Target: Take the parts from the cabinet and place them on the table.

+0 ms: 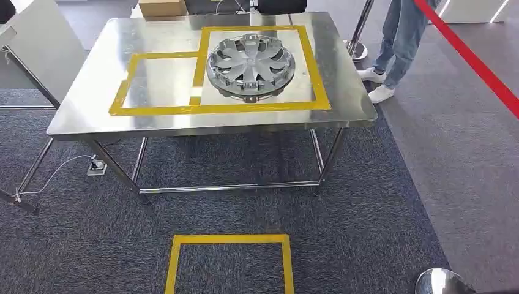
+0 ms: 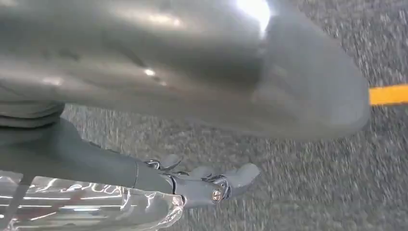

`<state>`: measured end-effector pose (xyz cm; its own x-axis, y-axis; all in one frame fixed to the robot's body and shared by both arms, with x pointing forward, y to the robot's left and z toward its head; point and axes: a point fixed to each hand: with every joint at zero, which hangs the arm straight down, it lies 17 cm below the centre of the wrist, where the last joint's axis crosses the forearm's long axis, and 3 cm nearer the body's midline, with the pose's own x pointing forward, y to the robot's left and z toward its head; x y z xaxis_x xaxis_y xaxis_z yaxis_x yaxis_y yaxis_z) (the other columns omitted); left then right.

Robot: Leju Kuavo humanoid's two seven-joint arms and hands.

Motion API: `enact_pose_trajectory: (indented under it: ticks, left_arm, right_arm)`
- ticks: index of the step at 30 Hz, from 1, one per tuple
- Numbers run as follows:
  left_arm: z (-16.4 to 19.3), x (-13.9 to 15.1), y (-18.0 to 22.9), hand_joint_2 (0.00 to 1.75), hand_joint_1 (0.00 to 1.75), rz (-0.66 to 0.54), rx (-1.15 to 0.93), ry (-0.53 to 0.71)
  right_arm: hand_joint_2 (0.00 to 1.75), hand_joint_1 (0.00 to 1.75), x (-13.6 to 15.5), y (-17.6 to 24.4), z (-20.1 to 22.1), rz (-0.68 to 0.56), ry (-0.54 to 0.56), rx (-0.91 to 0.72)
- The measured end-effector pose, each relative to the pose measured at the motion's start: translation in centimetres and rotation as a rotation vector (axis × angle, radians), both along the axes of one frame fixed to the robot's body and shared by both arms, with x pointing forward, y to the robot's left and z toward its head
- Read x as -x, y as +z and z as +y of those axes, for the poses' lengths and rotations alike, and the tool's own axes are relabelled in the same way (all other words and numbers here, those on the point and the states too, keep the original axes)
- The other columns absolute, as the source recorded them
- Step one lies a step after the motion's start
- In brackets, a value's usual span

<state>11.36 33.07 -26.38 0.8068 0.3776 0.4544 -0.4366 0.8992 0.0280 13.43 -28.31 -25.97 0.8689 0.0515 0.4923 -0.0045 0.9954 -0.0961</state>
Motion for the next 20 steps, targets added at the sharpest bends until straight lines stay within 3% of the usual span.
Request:
enact_pose_trajectory:
  ticks: [10,20]
  left_arm:
    - [0.2,-0.3,0.0,0.00,0.00,0.007,0.005,-0.031]
    - [0.3,-0.5,-0.1,0.00,0.00,0.026,0.012,-0.024]
  right_arm:
    - [0.00,0.00,0.0,0.0,1.7,-0.001,0.028,-0.050]
    - [0.00,0.00,0.5,-0.4,0.5,0.058,0.044,-0.028]
